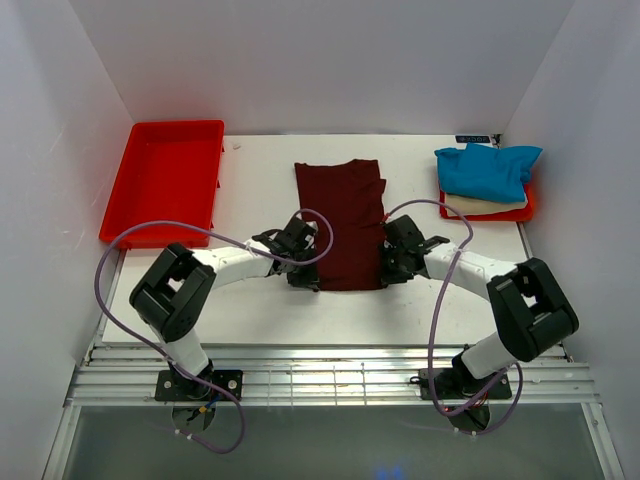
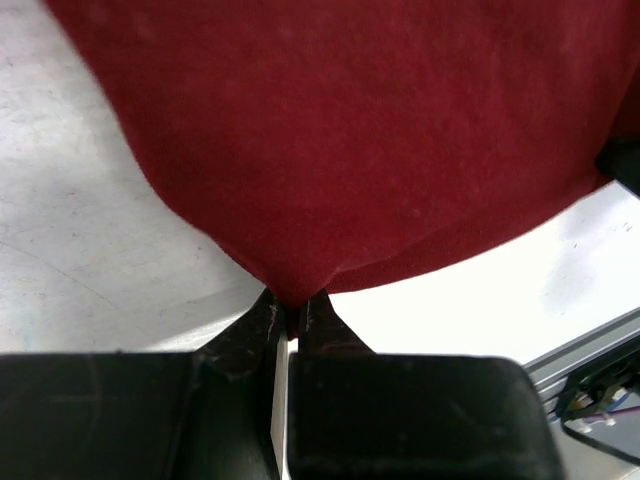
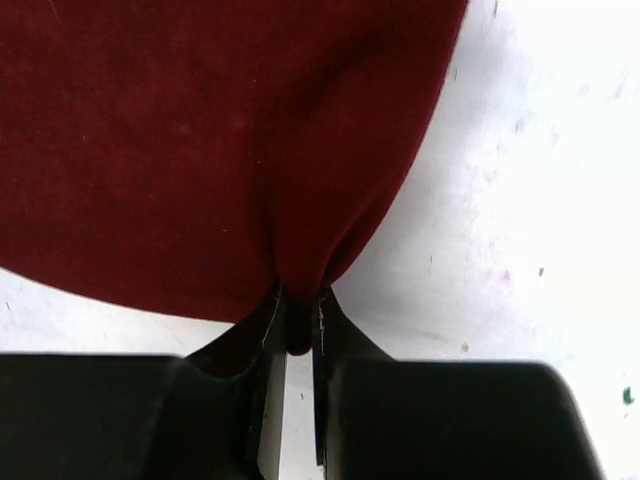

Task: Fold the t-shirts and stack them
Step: Fold the tshirt

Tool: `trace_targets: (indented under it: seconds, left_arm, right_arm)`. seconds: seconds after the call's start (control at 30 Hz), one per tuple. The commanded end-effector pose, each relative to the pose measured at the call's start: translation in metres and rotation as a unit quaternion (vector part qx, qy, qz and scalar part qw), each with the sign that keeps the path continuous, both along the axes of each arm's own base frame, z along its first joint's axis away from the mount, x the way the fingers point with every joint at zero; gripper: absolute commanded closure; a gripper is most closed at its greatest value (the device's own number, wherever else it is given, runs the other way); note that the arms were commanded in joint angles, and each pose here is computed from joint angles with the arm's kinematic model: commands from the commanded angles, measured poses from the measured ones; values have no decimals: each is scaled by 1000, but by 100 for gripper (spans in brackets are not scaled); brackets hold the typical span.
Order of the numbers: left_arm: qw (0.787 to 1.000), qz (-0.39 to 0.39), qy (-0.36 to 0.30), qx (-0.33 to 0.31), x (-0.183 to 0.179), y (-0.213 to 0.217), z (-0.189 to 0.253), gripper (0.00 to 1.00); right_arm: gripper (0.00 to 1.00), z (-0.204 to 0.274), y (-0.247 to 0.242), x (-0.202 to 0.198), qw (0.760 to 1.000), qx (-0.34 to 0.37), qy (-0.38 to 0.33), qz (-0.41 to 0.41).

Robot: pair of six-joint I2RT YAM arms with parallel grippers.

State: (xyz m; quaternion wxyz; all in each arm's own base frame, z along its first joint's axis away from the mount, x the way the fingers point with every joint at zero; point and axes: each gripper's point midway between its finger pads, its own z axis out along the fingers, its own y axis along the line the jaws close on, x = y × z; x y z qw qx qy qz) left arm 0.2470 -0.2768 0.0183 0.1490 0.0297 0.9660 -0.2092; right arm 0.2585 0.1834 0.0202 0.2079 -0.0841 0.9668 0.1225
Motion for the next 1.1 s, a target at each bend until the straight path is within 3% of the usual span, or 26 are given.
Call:
trace_targets:
  seconds: [0.0, 0.37, 0.63, 0.8, 1.07]
  left_arm:
    - [993, -35, 55, 97, -45, 44, -33, 96]
    - [993, -67, 61, 77, -96, 37, 14, 96]
    - [998, -48, 28, 36, -97, 30, 70, 96]
    - [999, -30, -22, 26, -73, 21, 103, 96]
    - [992, 34, -105, 61, -29, 29, 122, 97]
  right_arm:
    - [92, -15, -24, -51, 997, -31, 65, 13]
    - [92, 22, -37, -113, 996, -5, 85, 29]
    - [91, 56, -35, -139, 996, 24, 88, 22]
    - [89, 91, -27, -114, 999, 28, 38, 15]
    - [87, 128, -32, -49, 997, -42, -56, -37]
